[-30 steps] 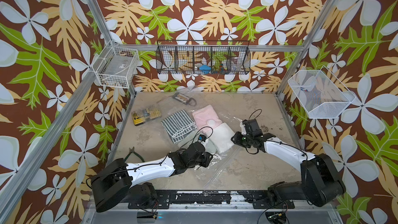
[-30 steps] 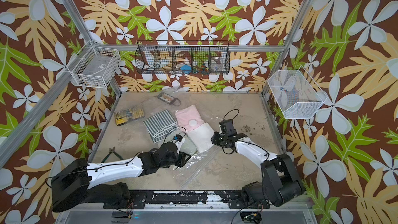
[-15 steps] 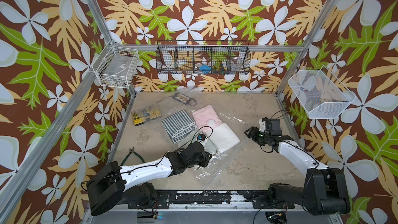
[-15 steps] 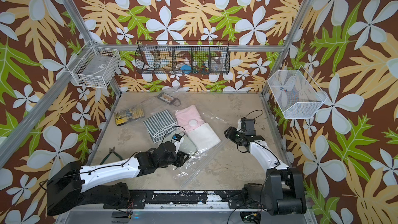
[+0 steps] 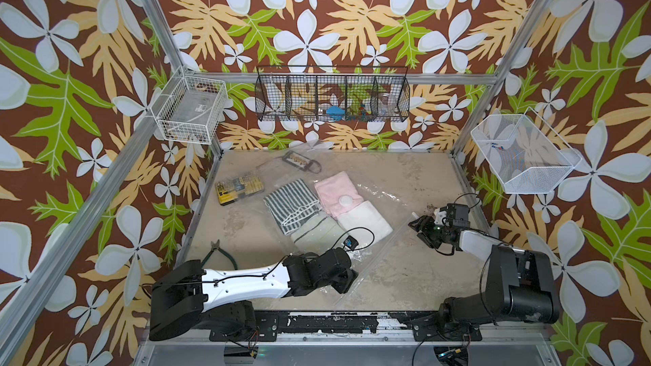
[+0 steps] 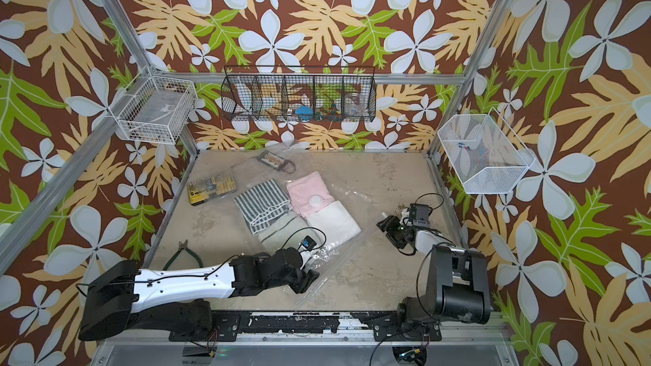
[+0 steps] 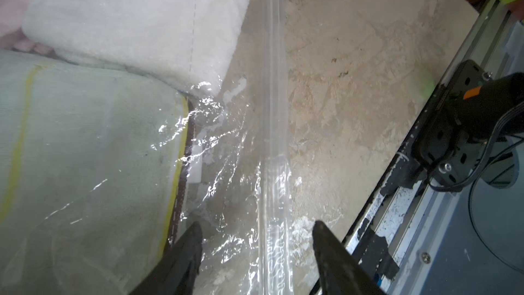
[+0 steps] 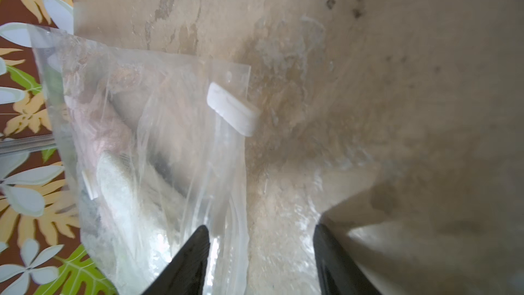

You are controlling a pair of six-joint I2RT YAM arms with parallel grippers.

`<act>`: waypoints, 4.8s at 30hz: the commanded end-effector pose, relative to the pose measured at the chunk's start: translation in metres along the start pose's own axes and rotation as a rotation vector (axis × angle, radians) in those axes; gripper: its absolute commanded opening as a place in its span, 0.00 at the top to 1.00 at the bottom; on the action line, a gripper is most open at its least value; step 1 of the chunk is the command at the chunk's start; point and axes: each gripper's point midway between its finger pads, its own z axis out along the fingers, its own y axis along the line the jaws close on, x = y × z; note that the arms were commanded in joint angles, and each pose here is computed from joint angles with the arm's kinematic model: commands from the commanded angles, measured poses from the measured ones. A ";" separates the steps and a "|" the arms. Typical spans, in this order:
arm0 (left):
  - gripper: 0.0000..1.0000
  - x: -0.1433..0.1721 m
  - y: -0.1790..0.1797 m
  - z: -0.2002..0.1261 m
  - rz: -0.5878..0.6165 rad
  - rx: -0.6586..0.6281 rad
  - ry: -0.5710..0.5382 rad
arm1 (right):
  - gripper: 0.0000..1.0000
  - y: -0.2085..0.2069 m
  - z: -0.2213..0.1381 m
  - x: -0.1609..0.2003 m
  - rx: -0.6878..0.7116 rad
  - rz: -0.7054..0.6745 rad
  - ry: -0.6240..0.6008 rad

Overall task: Place the folded towel into the vacuum bag
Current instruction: Adjust the vacuum bag at the center of the board.

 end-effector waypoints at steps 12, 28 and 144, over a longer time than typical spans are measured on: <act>0.28 0.047 -0.026 0.011 0.189 -0.043 0.208 | 0.59 0.027 0.026 -0.017 -0.128 0.029 -0.018; 0.31 0.095 -0.006 0.030 0.320 -0.216 0.402 | 0.74 0.039 0.023 -0.022 -0.168 0.028 -0.024; 1.00 -0.140 -0.004 -0.131 0.387 -0.178 -0.408 | 1.00 0.313 -0.148 -0.119 -0.667 -0.144 -0.185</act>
